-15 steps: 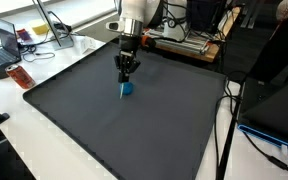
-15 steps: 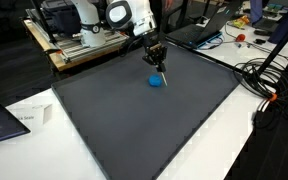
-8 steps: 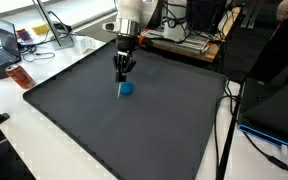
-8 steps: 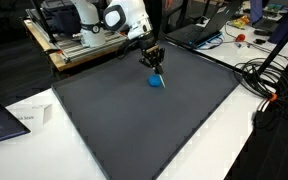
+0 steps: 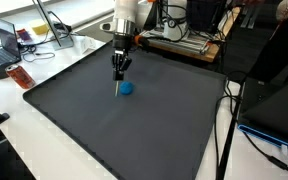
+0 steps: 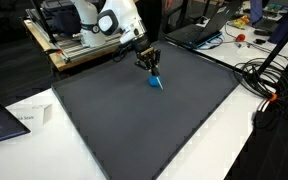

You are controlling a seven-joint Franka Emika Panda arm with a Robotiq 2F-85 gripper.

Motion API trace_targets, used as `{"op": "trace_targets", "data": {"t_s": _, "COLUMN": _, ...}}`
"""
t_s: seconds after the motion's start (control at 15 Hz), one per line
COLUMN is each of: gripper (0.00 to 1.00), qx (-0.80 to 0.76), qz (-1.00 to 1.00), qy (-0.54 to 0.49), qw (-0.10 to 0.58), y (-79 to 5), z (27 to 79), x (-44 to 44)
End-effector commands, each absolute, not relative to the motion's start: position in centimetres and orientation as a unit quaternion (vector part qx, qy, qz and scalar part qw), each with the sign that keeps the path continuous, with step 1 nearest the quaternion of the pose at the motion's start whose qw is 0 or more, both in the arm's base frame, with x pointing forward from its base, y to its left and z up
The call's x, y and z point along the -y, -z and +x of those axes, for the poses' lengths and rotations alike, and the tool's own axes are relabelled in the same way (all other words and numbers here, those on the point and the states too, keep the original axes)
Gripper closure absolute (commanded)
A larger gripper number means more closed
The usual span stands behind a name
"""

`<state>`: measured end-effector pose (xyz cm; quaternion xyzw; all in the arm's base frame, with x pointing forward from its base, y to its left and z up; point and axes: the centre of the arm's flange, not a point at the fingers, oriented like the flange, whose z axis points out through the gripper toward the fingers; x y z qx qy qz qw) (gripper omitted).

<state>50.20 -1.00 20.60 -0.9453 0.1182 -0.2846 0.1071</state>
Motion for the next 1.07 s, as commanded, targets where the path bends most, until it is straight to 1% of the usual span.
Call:
{"op": "trace_targets", "data": {"t_s": 0.0, "gripper": 0.97, "qx": -0.132, "qz": -0.938, "qy": 0.285, "qw": 0.146, "y": -20.2, "z": 49.9, "x": 2.8}}
{"op": "trace_targets", "data": {"t_s": 0.4, "gripper": 0.97, "qx": -0.154, "qz": -0.927, "qy": 0.288, "qw": 0.186, "y": -19.3, "z": 49.2, "x": 4.5}}
{"op": "trace_targets", "data": {"t_s": 0.73, "gripper": 0.97, "qx": -0.163, "qz": -0.923, "qy": 0.281, "qw": 0.206, "y": -19.1, "z": 49.5, "x": 4.8}}
{"op": "trace_targets", "data": {"t_s": 1.0, "gripper": 0.97, "qx": -0.188, "qz": -0.914, "qy": 0.272, "qw": 0.237, "y": -18.6, "z": 49.9, "x": 5.1}}
